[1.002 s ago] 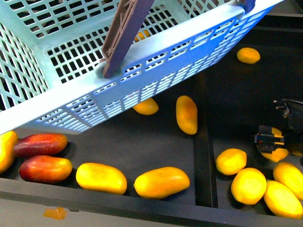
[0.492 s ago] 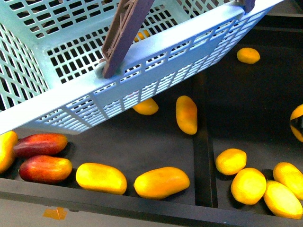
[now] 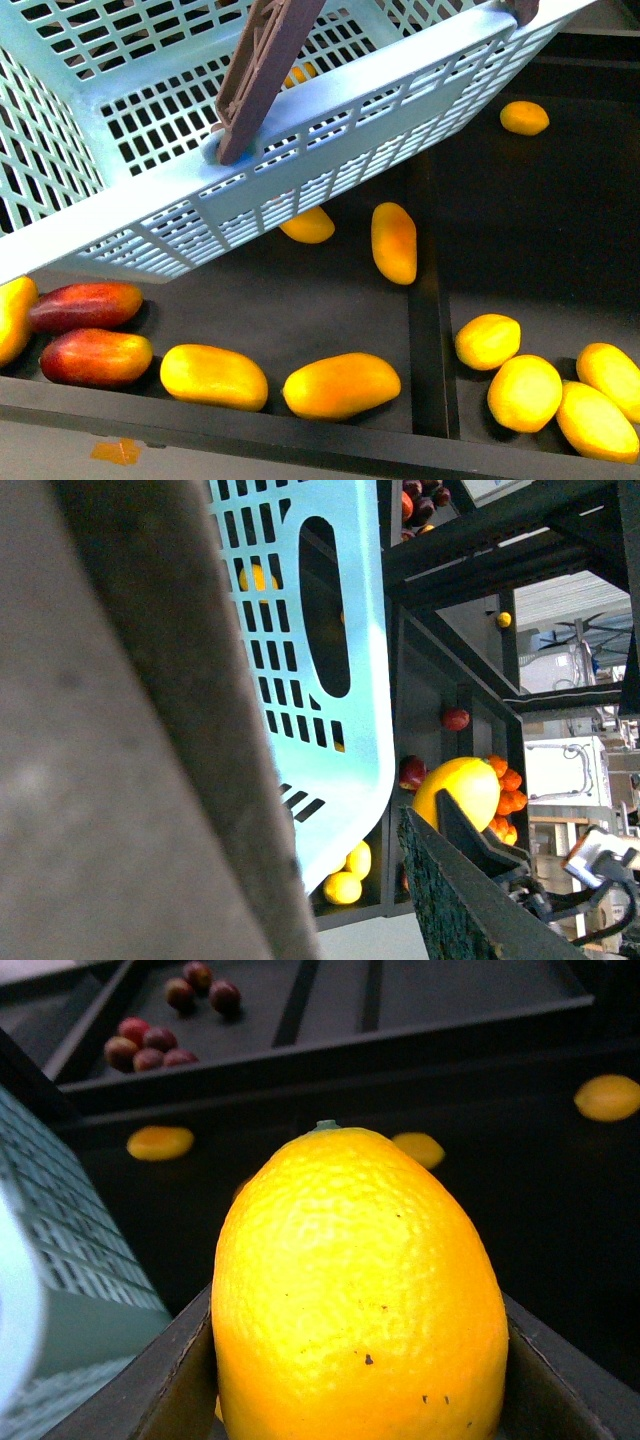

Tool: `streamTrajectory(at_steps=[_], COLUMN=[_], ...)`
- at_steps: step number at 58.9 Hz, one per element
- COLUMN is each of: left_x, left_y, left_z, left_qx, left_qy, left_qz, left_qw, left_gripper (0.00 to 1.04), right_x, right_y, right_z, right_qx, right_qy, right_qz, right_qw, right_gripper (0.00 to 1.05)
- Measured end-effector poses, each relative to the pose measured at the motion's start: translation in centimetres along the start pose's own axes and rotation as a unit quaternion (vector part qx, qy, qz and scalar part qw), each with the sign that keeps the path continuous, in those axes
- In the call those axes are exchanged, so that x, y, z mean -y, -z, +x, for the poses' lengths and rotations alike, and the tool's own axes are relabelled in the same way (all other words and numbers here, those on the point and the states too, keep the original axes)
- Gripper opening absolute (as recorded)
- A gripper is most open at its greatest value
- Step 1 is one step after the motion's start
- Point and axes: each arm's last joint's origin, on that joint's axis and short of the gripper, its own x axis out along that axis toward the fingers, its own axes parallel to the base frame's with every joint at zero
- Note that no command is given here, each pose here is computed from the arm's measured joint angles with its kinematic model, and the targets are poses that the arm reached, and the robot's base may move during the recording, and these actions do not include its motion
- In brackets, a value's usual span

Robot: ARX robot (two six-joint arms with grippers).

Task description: Pick lemon and mango into basket

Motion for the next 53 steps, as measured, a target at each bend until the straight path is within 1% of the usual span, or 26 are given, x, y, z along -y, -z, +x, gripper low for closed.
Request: streamTrajectory(at_steps=[8, 11, 28, 39, 53], left_x=[0.0, 0.0, 0.0, 0.0, 0.0], left_y=[0.0, 0.0, 0.0, 0.0, 0.0], left_z=[0.0, 0.0, 0.0, 0.0, 0.0], left_qx=[0.0, 0.0, 0.0, 0.0, 0.0], left_qy=[0.0, 0.0, 0.0, 0.0, 0.0], left_qz=[0.0, 0.0, 0.0, 0.0, 0.0], left_qw=[1.0, 1.0, 1.0, 1.0, 1.0], left_gripper=[0.29, 0.29, 0.29, 0.29, 0.29], right_x=[-2.9, -4.6, -10.4, -12.3, -13.3], right_y=[-1.7, -2.3, -3.3, -2.8, -1.9], right_z=[-0.2, -0.1, 0.5, 1.2, 1.7], right_qx=[0.029, 0.037, 0.044, 0.036, 0.021], right_qy=[-0.025, -0.041, -0.089, -0.102, -0.1], right_qz=[0.019, 0.023, 0.019, 0.016, 0.02], right_qw=[0.999, 0.998, 0.995, 0.994, 0.995], right_gripper=[0.63, 0.63, 0.63, 0.63, 0.63])
